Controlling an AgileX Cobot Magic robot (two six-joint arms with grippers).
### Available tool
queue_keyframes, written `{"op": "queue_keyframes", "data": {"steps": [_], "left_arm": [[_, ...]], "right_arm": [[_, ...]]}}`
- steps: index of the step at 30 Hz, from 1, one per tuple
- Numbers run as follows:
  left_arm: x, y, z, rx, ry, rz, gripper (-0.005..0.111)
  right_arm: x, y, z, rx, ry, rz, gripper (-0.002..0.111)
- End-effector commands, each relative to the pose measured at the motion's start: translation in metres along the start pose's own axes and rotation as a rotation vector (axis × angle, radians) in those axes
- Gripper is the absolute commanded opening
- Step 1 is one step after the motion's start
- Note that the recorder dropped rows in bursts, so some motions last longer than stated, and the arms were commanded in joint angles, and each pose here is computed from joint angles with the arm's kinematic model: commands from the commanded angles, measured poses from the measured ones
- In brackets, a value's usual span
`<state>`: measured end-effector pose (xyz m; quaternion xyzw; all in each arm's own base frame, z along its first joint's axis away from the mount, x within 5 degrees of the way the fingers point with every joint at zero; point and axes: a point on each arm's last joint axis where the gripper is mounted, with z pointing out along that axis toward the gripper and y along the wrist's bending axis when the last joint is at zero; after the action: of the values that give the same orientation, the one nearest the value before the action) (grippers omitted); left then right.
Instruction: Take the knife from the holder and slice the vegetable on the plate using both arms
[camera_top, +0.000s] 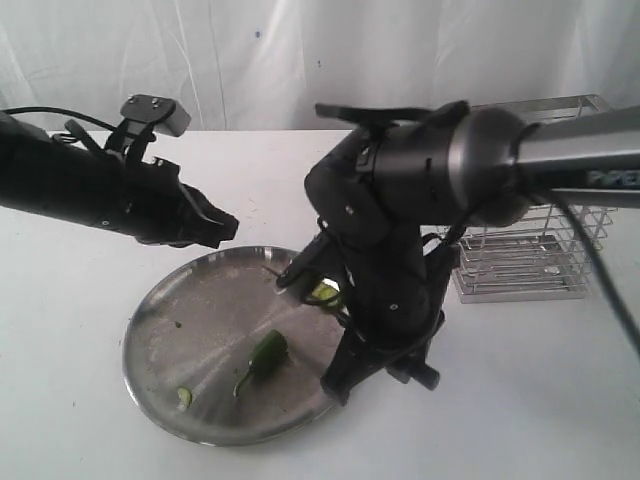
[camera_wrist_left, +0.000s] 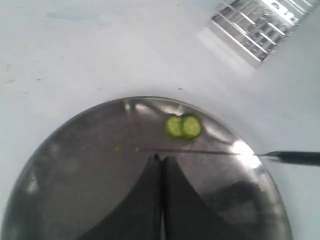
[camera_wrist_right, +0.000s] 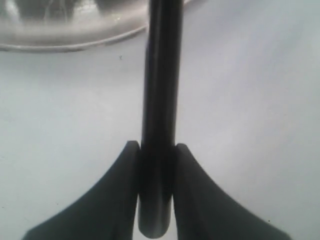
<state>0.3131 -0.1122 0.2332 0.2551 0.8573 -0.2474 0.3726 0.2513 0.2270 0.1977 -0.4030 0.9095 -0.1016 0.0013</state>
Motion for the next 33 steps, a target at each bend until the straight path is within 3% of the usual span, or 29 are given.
{"op": "queue_keyframes", "data": {"steps": [1,9,15,20,29,33], "left_arm": [[0.005,-0.006,-0.023,-0.105,-0.056,-0.044,0.0],[0.016,-0.018,-0.078,-0.323,-0.209,-0.049,0.0],[0.042,-0.018,-0.115,-0.564,-0.307,-0.02,0.0],[0.075,-0.004,-0.127,-0.779,-0.286,-0.14,0.0],[0.102,0.023,-0.103,-0.696,-0.066,-0.164,0.0],[0.105,0.019,-0.094,-0.608,-0.047,-0.093,0.0]], "right_arm": [[0.015,-0.012,-0.039,0.024,-0.123,0.031,0.0],[0.048,-0.04,-0.086,0.014,-0.266,0.093,0.0],[0.06,-0.058,-0.085,-0.294,-0.294,0.044,0.0],[0.062,-0.076,-0.078,-0.348,-0.31,0.083,0.0],[0.06,-0.097,-0.056,-0.384,-0.256,0.193,0.0],[0.053,-0.098,-0.048,-0.398,-0.246,0.199,0.0]]}}
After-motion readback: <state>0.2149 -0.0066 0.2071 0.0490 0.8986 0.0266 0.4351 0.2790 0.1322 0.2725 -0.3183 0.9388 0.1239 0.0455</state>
